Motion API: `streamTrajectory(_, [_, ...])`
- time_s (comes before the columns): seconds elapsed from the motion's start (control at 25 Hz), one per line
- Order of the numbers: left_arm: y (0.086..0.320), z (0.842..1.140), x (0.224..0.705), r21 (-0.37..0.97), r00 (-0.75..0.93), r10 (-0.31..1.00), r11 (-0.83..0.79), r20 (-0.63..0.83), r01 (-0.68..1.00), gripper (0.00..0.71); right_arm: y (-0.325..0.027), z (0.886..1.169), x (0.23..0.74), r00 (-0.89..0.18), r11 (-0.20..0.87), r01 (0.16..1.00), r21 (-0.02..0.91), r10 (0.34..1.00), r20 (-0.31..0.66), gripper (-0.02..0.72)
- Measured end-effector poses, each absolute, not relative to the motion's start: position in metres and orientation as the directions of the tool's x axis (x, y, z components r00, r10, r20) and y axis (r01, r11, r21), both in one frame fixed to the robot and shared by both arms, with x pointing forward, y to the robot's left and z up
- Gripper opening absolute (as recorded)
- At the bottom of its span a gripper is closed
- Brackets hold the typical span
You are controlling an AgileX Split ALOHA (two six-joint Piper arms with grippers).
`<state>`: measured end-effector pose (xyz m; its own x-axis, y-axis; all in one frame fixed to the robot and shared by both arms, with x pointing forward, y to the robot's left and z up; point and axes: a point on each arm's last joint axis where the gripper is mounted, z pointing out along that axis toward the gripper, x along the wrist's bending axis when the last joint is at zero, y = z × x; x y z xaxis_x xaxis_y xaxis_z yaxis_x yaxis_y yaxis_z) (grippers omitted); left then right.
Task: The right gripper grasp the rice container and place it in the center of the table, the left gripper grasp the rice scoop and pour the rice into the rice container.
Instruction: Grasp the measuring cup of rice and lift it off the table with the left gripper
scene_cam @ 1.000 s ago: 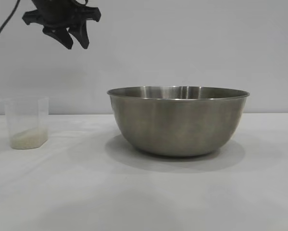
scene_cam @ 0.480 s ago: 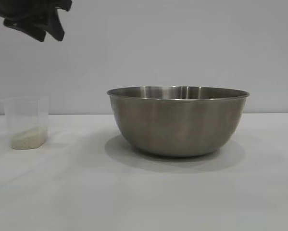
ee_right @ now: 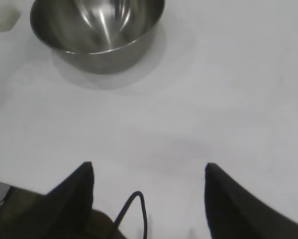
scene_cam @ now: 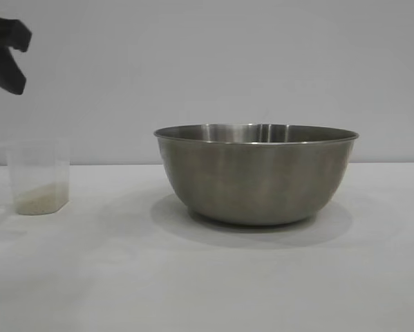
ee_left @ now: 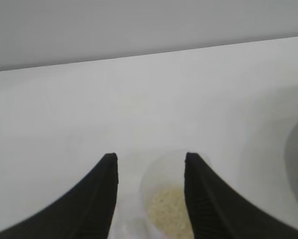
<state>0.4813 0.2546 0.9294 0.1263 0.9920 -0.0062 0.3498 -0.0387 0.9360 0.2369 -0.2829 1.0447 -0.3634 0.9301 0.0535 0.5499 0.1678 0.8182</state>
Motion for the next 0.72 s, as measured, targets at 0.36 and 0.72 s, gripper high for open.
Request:
streamTrajectory(0.36, [0.262, 0.887, 0.465, 0.935, 0.1, 0.995, -0.063, 0.029, 0.349, 0.266, -0.283, 1.045, 0.237, -0.363, 0.167, 0.549, 0.819, 0.93, 0.054, 0.391])
streamTrajectory(0.72, [0.262, 0.858, 0.467, 0.897, 0.089, 0.996, -0.053, 0.016, 0.439, 0.266, -0.283, 1.045, 0.237, -0.362, 0.167, 0.549, 0.819, 0.931, 0.053, 0.393])
